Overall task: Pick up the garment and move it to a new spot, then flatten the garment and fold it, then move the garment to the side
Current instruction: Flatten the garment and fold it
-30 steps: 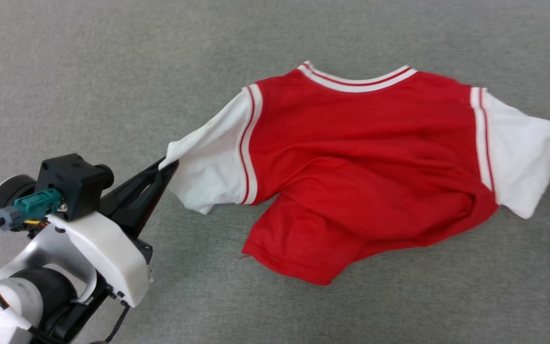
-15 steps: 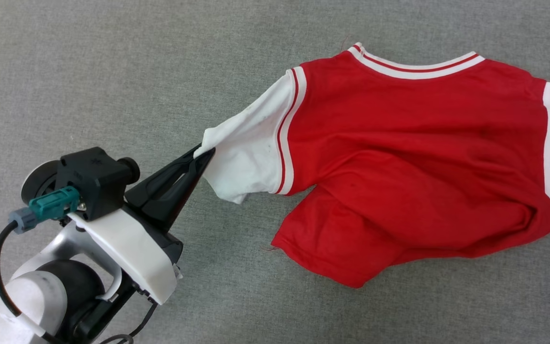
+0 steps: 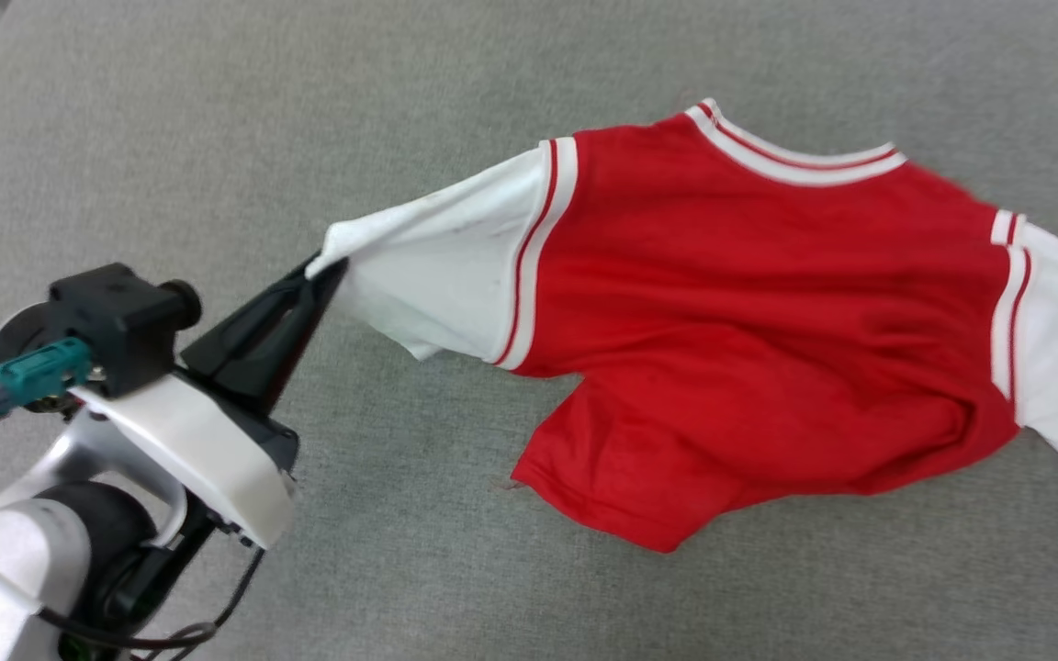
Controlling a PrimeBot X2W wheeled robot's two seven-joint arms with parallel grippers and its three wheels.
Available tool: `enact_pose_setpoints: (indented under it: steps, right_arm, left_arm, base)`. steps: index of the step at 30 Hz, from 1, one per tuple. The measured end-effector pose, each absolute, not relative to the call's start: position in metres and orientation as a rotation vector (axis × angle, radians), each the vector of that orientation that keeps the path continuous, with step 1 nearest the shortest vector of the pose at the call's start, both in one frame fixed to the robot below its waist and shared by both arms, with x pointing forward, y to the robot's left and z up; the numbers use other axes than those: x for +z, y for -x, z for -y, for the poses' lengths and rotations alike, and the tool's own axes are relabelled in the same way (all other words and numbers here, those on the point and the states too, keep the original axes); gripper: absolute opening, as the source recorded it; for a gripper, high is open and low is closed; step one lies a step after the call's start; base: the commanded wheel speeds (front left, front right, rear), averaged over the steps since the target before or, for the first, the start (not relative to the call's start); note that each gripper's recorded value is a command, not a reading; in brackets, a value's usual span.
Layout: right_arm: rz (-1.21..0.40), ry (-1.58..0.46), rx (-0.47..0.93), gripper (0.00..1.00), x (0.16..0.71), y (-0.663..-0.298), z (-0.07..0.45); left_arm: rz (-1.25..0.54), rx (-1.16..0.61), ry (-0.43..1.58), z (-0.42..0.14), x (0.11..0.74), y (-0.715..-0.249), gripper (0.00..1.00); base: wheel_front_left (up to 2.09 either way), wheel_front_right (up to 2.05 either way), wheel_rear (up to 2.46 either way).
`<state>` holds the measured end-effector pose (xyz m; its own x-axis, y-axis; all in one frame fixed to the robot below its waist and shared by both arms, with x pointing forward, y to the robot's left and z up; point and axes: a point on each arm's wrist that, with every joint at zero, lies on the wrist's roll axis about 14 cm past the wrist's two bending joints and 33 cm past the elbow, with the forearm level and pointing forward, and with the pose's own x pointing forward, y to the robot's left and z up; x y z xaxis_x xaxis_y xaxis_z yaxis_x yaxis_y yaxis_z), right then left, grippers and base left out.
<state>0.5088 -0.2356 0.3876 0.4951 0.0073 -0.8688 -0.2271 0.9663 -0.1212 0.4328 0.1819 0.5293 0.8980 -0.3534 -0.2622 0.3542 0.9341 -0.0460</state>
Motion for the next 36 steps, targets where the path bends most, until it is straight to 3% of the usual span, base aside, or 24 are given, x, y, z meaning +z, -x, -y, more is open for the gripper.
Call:
enact_pose_setpoints:
  steps: [13,26,36]
  right_arm:
    - [-0.629,0.212,0.097,0.00,0.540,-0.509,0.256]
    - [-0.137,0.273,0.161,0.00,0.687,-0.476,0.235]
    - [0.091,0.281,0.141,0.00,0.750,-0.468,0.239]
  left_arm:
    - [0.076,-0.316,-0.059,-0.198,0.640,-0.425,0.00]
    - [0.385,-0.252,-0.152,-0.224,0.759,-0.397,0.00]
    - [0.583,-0.230,-0.168,-0.230,0.817,-0.389,0.00]
  base:
    - [0.00,0.00,0.00]
    - [0.00,0.00,0.00]
    - [0.00,0.00,0.00]
